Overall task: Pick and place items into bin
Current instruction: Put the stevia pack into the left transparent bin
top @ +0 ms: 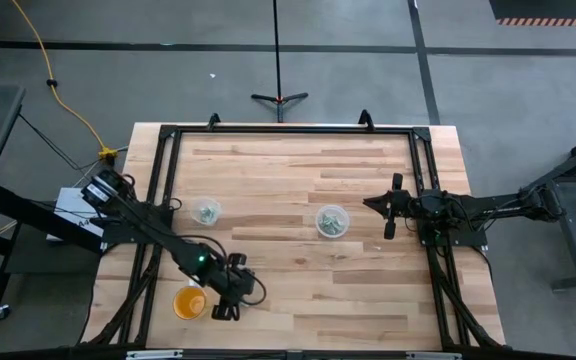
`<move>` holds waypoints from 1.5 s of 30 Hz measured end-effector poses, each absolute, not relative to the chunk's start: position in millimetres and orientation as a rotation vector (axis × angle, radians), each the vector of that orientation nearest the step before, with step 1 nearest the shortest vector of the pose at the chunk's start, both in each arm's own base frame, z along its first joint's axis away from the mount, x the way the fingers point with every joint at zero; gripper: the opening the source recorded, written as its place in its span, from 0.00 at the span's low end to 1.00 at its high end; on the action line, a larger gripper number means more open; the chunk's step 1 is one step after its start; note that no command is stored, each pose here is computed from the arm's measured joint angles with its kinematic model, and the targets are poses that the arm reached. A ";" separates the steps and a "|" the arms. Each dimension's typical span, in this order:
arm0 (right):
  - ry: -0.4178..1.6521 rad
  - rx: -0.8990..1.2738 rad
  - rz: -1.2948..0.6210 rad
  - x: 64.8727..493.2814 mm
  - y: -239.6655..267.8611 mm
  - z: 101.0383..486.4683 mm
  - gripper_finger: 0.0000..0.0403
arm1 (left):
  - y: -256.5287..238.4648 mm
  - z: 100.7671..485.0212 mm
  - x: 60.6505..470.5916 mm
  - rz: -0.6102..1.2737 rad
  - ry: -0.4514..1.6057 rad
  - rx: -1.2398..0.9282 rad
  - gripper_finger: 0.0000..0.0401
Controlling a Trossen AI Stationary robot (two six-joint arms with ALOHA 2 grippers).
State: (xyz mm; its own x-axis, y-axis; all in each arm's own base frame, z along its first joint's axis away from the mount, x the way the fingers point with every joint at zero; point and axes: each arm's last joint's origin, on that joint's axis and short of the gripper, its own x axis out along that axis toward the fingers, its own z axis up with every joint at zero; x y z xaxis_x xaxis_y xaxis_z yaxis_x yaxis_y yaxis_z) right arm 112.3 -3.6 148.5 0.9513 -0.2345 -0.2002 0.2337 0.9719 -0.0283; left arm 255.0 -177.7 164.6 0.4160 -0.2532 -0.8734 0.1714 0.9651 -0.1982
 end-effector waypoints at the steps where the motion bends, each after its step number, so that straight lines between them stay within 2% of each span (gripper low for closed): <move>1: 0.204 -0.004 -0.238 112.3 -3.5 148.6 0.05 | -177.8 162.3 255.3 -0.267 1.120 -0.080 0.49; 16: 0.204 -0.003 -0.238 112.3 -3.6 148.5 0.05 | -181.3 138.1 259.3 -0.277 1.203 -0.064 0.47; 20: 0.204 -0.002 -0.238 112.3 -3.6 148.6 0.04 | -181.5 138.5 259.9 -0.288 1.191 -0.056 0.35; 26: 0.201 0.015 -0.241 112.3 -3.6 148.5 0.05 | -180.2 138.5 263.6 -0.336 1.175 -0.044 0.06; 28: 0.198 0.015 -0.241 112.3 -3.6 148.9 0.05 | -173.3 141.5 266.8 -0.289 1.203 -0.073 0.06; 32: 0.191 0.014 -0.255 112.3 -4.0 149.5 0.04 | -150.3 153.3 280.8 -0.158 1.242 -0.116 0.12; 36: 0.185 0.012 -0.276 112.3 -4.6 150.0 0.04 | -122.4 168.6 288.3 -0.131 1.307 -0.067 0.05; 43: 0.181 0.011 -0.281 112.3 -4.7 150.5 0.05 | -81.2 203.8 278.8 -0.137 1.399 0.063 0.08; 45: 0.178 0.012 -0.282 112.4 -4.7 150.8 0.05 | -72.0 214.9 272.0 -0.098 1.419 0.104 0.06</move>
